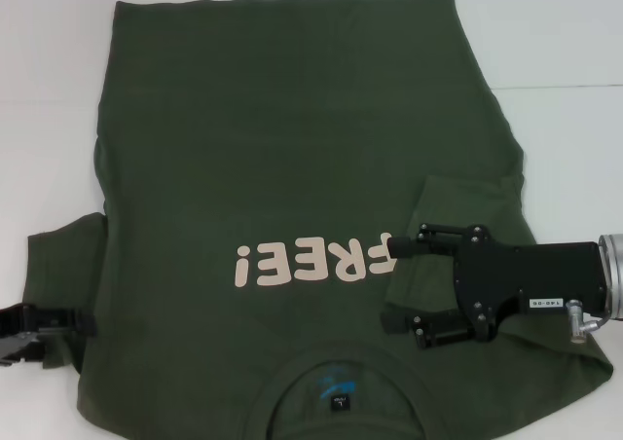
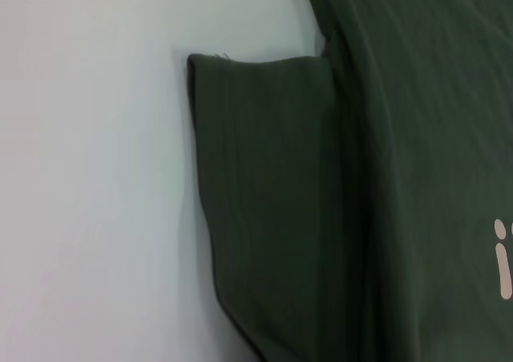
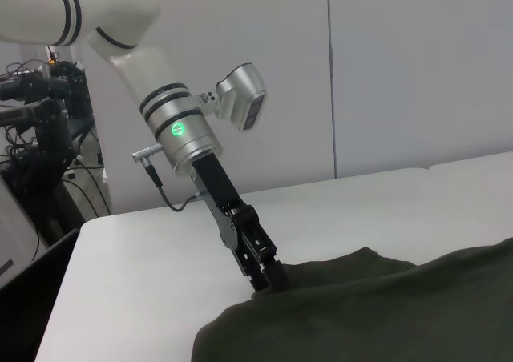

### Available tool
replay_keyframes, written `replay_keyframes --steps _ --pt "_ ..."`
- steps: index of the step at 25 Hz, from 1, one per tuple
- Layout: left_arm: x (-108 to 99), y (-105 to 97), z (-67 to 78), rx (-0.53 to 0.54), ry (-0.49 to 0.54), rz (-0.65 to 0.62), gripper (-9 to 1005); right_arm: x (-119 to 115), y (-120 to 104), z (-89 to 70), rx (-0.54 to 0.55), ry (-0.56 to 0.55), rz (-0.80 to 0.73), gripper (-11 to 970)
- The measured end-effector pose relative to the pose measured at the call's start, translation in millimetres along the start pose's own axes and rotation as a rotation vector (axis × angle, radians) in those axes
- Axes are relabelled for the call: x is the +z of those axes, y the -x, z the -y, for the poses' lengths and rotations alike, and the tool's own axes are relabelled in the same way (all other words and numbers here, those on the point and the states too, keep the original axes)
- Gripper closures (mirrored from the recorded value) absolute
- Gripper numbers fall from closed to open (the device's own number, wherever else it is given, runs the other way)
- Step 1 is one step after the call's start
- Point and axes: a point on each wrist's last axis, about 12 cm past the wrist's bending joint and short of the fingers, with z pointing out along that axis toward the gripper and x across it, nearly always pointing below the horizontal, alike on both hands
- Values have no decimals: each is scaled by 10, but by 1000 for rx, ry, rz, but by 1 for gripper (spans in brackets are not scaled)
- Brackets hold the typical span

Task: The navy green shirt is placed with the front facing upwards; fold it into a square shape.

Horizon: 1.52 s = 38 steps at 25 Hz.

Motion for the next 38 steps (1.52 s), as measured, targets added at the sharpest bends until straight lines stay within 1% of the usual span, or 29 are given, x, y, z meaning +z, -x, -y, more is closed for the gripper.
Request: replay_keyframes --steps 20,26,31,36,38 --pt "46 9 -15 -26 9 -3 116 -2 17 1 12 5 8 31" --pt "48 22 -24 -34 17 8 320 -1 23 2 19 7 10 32" --pt "59 38 -14 -28 26 8 584 -3 21 -1 19 7 11 32" --pt "68 44 0 -25 28 1 795 -5 20 -2 20 7 11 32" --pt "68 48 3 -23 28 3 819 -5 19 -2 20 7 11 32"
